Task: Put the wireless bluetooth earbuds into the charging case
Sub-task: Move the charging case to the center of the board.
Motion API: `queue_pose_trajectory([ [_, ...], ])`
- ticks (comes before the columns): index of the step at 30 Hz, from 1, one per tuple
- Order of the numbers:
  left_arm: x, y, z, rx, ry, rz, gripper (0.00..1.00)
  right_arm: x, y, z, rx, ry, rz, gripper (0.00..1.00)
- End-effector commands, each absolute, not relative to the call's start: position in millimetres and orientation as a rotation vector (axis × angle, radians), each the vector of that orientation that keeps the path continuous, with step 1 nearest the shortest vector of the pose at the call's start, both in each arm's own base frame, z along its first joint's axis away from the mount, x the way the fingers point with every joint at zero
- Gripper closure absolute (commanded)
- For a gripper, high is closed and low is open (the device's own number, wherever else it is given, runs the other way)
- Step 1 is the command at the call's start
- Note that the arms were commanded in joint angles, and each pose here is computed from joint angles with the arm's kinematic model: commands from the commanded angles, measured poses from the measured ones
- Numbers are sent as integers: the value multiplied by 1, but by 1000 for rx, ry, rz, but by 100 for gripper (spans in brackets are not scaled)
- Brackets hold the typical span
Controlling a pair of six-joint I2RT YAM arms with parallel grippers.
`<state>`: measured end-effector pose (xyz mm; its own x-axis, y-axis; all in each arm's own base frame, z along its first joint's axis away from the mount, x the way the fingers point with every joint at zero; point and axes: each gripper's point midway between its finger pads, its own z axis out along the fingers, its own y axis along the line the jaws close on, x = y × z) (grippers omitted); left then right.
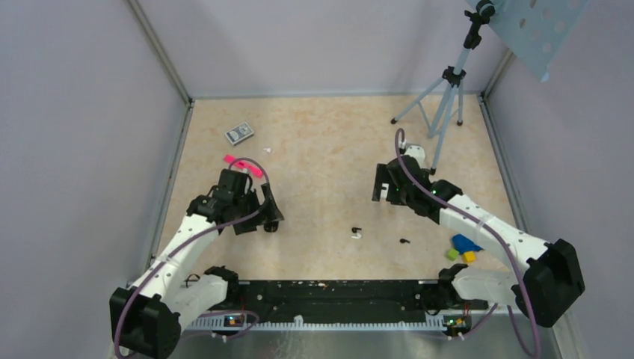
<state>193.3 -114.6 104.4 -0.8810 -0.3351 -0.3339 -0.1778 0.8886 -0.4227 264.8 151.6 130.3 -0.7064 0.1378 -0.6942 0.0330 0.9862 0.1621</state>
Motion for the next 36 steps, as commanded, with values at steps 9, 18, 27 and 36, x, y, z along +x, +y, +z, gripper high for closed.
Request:
queue_pose_trajectory([
  [9,197,-108,92,-442,2673,-470,1,272,166,142,121,2300,282,3],
  [18,217,-113,69,-382,2662,-466,1,269,173,136,152,2325,325,3],
  [27,228,-119,44,-309,2716,-445,1,269,174,141,161,2318,343,4],
  [36,223,-207,54,-61,2737,-808,1,268,177,138,182,2333,355,4],
])
